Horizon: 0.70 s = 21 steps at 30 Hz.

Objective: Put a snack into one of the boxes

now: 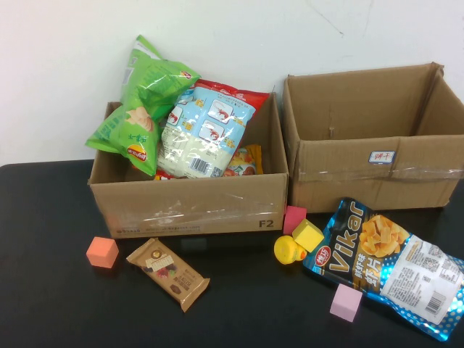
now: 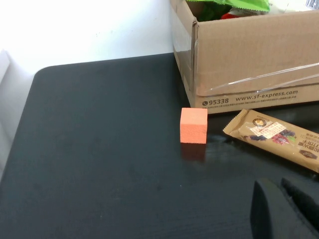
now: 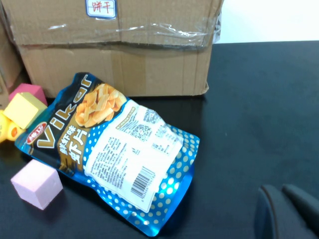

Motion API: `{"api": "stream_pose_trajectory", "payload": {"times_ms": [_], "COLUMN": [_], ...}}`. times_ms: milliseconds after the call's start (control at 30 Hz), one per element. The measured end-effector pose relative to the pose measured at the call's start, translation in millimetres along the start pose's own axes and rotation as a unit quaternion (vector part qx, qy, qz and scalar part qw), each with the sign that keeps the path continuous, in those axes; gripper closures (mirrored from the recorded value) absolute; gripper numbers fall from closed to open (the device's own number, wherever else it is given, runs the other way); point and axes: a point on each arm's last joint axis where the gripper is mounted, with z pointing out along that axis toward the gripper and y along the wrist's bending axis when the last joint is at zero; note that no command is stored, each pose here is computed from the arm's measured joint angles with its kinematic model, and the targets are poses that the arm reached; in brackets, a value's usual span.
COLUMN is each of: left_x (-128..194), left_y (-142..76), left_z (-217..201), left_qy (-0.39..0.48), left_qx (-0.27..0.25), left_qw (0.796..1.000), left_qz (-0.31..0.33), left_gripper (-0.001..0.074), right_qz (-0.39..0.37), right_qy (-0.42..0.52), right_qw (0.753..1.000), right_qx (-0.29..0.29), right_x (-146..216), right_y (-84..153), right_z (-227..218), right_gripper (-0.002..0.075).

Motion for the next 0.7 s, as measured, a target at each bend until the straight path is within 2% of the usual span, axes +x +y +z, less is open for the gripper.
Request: {"api": "stream_pose_trajectory", "payload": {"times_ms": [700], "left_x": [0.0], "left_y": [0.0], "left_z": [0.0], "left_qy": [0.000], "left_qx": [0.000], "left_qw": [1.000], "left_qz": [0.000], "left_gripper": [0.0736], "right_qz": [0.014], "right_qy": [-0.001], "right_qw": [1.000], "right_qx": [-0.006], "right_x": [-0.2], "right_y": [1.1], "right_z": [0.0], "right_gripper": [0.0727]}}
